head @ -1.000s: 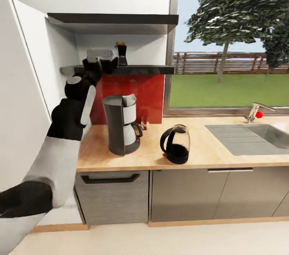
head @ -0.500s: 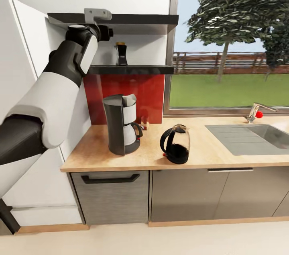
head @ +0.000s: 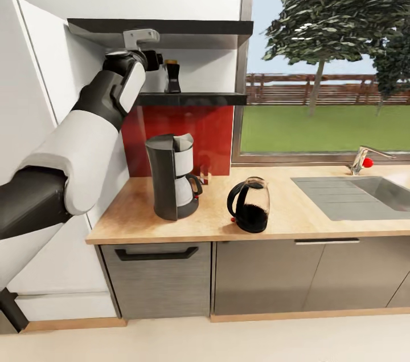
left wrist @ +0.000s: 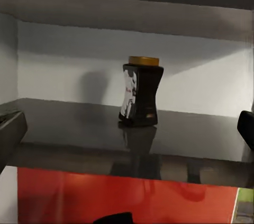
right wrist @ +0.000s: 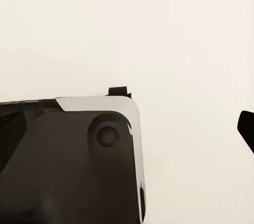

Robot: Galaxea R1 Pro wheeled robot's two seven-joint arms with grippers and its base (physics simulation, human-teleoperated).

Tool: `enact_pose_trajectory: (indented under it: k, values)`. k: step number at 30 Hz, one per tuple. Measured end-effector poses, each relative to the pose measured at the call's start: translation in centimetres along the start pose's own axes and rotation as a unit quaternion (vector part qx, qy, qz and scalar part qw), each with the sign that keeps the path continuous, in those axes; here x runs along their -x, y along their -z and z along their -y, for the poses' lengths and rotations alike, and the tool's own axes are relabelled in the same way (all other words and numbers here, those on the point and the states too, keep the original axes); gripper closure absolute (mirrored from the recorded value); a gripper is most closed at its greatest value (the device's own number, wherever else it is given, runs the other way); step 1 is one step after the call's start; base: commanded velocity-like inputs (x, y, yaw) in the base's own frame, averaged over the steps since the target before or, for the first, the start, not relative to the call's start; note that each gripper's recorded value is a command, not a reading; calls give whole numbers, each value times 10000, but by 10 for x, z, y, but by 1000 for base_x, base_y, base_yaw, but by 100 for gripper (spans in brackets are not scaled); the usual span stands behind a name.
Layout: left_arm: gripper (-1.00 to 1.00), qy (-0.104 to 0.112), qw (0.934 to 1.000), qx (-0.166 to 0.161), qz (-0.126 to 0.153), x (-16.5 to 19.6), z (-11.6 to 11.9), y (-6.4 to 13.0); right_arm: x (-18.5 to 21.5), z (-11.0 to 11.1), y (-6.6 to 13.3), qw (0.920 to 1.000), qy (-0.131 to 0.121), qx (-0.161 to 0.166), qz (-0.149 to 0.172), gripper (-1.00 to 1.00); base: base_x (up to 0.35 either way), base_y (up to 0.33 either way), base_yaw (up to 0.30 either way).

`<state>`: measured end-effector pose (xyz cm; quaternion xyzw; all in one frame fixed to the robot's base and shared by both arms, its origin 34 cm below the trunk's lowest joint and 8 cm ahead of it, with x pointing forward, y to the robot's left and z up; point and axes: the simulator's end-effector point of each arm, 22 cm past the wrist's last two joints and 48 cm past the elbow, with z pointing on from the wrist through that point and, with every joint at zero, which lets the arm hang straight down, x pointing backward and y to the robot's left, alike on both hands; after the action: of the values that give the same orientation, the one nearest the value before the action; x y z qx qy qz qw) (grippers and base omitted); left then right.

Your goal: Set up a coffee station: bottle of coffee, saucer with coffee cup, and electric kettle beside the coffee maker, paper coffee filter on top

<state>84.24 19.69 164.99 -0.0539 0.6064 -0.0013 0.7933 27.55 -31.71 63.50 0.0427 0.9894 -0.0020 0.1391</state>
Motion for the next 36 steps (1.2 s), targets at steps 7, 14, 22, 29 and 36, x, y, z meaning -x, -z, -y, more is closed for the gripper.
enact_pose_trajectory:
  k: [7, 14, 22, 29, 36]
  values:
    - [-100, 75, 9987, 510, -39, -17, -7, -2, 0, 1, 0, 10000, 1, -8, -11, -100, 0, 0, -124]
    - [-100, -48, 9980, 577, -241, -26, -7, -8, 0, 0, 0, 10000, 1, -5, -3, -100, 0, 0, -18]
    - [-100, 53, 9979, 641, 123, -12, -12, -8, -1, -1, 0, 10000, 0, -1, -5, -100, 4, 0, 0]
    - [-100, 78, 9977, 652, 168, -9, -13, -8, -3, 0, 0, 10000, -3, -5, -19, -100, 258, 0, 0]
    - [-100, 86, 9980, 611, 168, -9, -9, -7, -5, 0, 1, 10000, -1, -8, -36, -100, 335, 1, 0]
